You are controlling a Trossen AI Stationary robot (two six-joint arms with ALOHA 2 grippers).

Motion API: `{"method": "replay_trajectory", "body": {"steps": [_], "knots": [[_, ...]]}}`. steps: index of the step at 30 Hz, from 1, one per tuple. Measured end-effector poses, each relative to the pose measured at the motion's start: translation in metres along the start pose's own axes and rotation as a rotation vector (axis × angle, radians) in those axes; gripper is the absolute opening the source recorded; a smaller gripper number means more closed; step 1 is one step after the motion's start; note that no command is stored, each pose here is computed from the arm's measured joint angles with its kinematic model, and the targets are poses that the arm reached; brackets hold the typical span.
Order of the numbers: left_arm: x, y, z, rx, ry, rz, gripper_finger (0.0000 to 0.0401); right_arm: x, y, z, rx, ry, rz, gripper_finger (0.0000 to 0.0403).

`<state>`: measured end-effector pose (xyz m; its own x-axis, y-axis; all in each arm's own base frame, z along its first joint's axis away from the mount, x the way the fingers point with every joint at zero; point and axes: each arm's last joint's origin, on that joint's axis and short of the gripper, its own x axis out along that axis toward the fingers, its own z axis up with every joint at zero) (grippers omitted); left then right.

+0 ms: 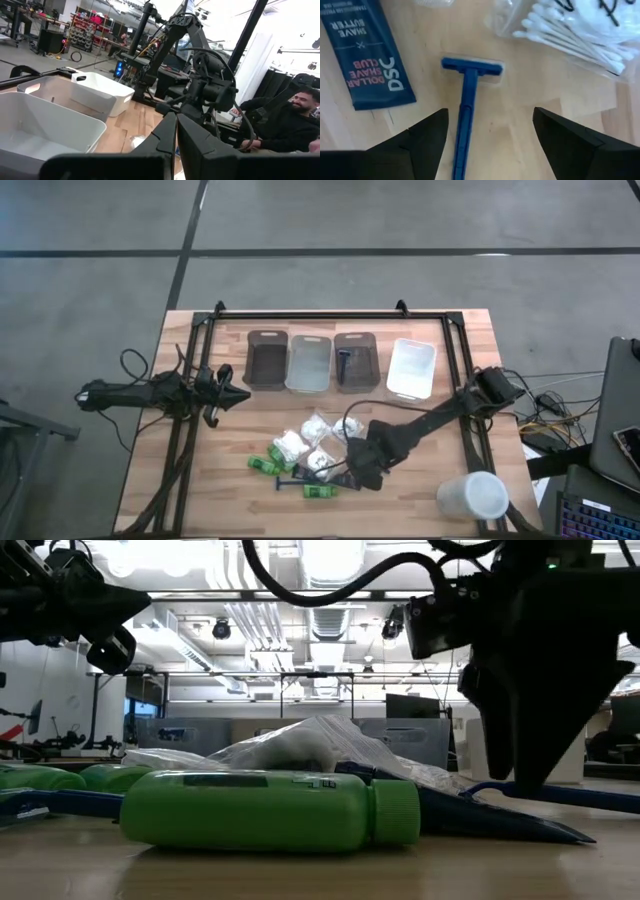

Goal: Pick & Place Travel size toiletries
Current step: Put the blue razor into the right black bin

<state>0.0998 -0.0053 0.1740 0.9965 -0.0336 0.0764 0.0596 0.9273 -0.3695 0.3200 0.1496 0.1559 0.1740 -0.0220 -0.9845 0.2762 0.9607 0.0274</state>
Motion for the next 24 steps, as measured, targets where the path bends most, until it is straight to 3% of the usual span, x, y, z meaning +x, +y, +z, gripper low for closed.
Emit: {"method": "replay_trajectory", "body": {"steps": [14, 24], "knots": [[0.000, 0.000, 0.000, 0.000, 0.000, 0.000, 0.0019, 0.019, 0.006, 0.006, 0.007, -0.077, 0.083, 0.0259], [0.000, 0.001, -0.002, 0.000, 0.018, 0.007, 0.0019, 0.021, 0.009, 0.004, 0.074, -0.091, 0.073, 0.0233]]}}
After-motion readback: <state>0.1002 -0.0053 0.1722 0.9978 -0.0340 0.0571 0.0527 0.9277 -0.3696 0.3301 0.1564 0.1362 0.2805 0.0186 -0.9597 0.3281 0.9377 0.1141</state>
